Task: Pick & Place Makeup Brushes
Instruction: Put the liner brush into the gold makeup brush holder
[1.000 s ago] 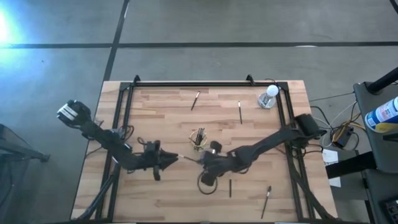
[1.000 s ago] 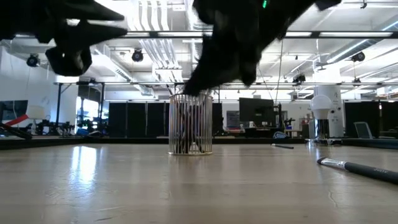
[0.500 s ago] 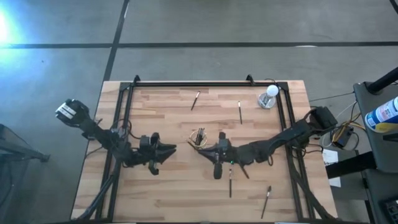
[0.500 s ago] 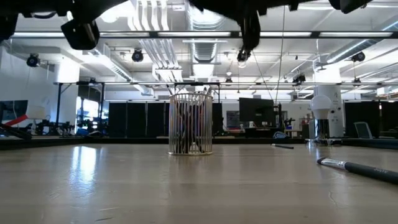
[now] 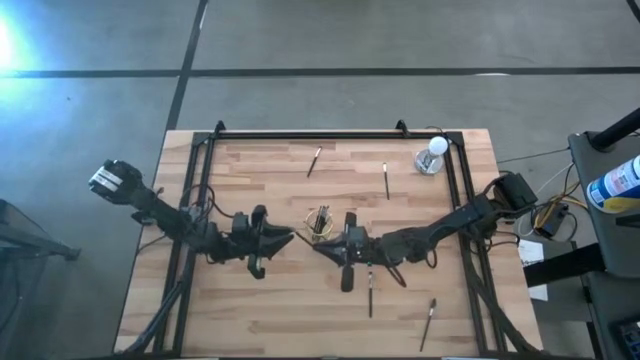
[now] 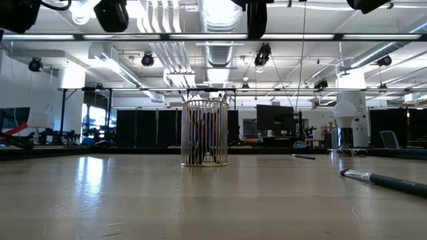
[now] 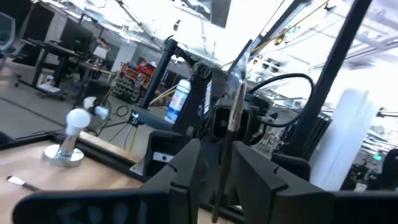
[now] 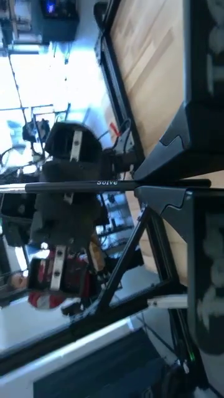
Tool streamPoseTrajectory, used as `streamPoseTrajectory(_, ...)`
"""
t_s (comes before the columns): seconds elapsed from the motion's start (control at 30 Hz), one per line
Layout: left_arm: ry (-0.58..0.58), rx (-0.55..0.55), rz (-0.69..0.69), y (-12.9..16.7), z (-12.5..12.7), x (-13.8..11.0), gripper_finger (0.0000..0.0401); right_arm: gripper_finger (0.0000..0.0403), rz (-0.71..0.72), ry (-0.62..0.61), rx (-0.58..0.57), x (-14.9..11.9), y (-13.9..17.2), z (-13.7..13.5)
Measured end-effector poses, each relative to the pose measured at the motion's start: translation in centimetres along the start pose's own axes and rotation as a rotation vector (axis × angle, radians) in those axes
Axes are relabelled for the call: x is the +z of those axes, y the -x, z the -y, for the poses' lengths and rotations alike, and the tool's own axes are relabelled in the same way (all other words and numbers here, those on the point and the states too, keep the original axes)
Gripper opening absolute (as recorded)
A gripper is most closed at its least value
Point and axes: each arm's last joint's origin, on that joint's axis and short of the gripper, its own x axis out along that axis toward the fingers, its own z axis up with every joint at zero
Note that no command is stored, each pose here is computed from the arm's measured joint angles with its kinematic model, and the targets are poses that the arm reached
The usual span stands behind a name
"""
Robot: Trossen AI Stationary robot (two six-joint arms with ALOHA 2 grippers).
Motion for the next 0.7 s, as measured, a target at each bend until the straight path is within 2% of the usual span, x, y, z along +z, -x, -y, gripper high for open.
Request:
streamPoseTrajectory(0.13,-0.016,-0.064,0.009,-0.5,0.5,0.5,0.0083,0.0011,-0.004,0.005,0.008,-0.1,0.0,0.0)
streamPoseTrajectory(0.3,-0.058,-0.069,-0.001,-1.4,0.6,0.7,0.0083,0.0011,-0.004,0.017,0.02,-0.1,0.0,-0.1)
streamPoseTrajectory(0.43,-0.082,-0.114,-0.001,-2.0,0.6,0.9,0.0079,0.0011,-0.005,0.019,0.025,-0.1,0.0,-0.1)
streamPoseTrajectory(0.53,-0.107,-0.113,0.002,-2.1,0.5,1.0,0.006,0.0011,-0.005,0.03,0.025,-0.1,0.0,-0.1)
streamPoseTrajectory(0.63,-0.129,-0.114,0.003,-2.1,0.5,1.0,0.0019,0.0011,-0.004,0.036,0.026,0.0,0.0,-0.1)
streamPoseTrajectory(0.7,-0.133,-0.118,0.004,-2.1,0.6,1.0,0.0013,0.0012,-0.004,0.034,0.026,-0.1,0.0,-0.1)
